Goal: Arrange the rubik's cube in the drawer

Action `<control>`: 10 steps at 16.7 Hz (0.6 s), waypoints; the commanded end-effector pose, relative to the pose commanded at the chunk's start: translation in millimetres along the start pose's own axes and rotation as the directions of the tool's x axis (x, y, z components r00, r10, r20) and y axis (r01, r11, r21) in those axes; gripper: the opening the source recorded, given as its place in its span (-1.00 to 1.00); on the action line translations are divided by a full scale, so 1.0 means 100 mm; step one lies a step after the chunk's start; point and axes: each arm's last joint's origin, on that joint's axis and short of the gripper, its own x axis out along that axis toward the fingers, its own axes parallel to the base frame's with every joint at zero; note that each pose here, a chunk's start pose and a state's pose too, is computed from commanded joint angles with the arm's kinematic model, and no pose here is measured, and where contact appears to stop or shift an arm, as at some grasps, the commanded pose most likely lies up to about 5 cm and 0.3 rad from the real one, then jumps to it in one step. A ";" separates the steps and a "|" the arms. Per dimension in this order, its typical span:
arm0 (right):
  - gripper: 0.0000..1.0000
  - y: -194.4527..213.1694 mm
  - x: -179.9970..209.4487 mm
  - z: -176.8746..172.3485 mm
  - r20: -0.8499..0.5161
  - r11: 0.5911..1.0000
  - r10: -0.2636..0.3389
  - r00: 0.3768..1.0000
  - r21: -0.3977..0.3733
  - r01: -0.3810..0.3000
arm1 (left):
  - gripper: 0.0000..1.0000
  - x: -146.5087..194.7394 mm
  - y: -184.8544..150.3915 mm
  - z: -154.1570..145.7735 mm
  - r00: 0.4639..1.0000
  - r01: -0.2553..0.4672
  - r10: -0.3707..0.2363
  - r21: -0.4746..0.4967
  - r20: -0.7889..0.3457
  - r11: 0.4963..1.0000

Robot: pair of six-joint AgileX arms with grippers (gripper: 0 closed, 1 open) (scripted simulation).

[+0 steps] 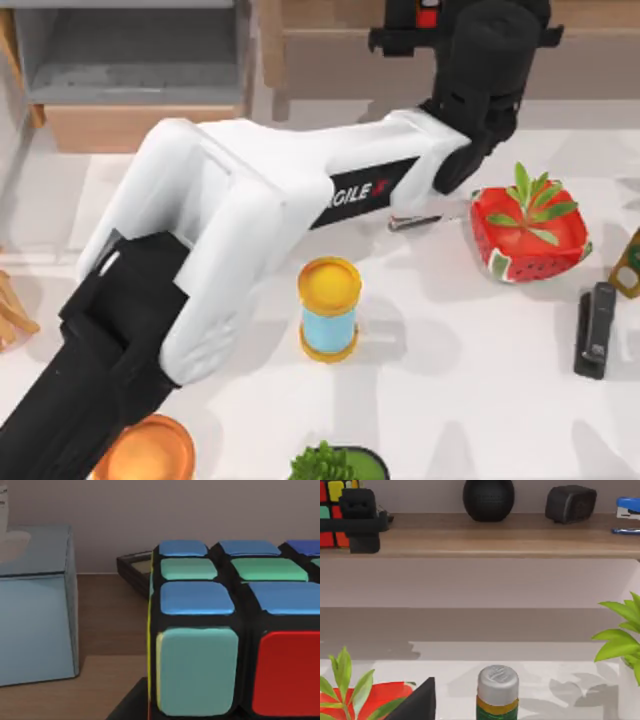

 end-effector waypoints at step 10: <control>1.00 0.00 0.00 0.00 0.000 1.000 0.000 1.000 0.000 0.000 | -1.00 0.00 0.00 0.00 1.000 0.000 0.000 0.000 0.000 1.000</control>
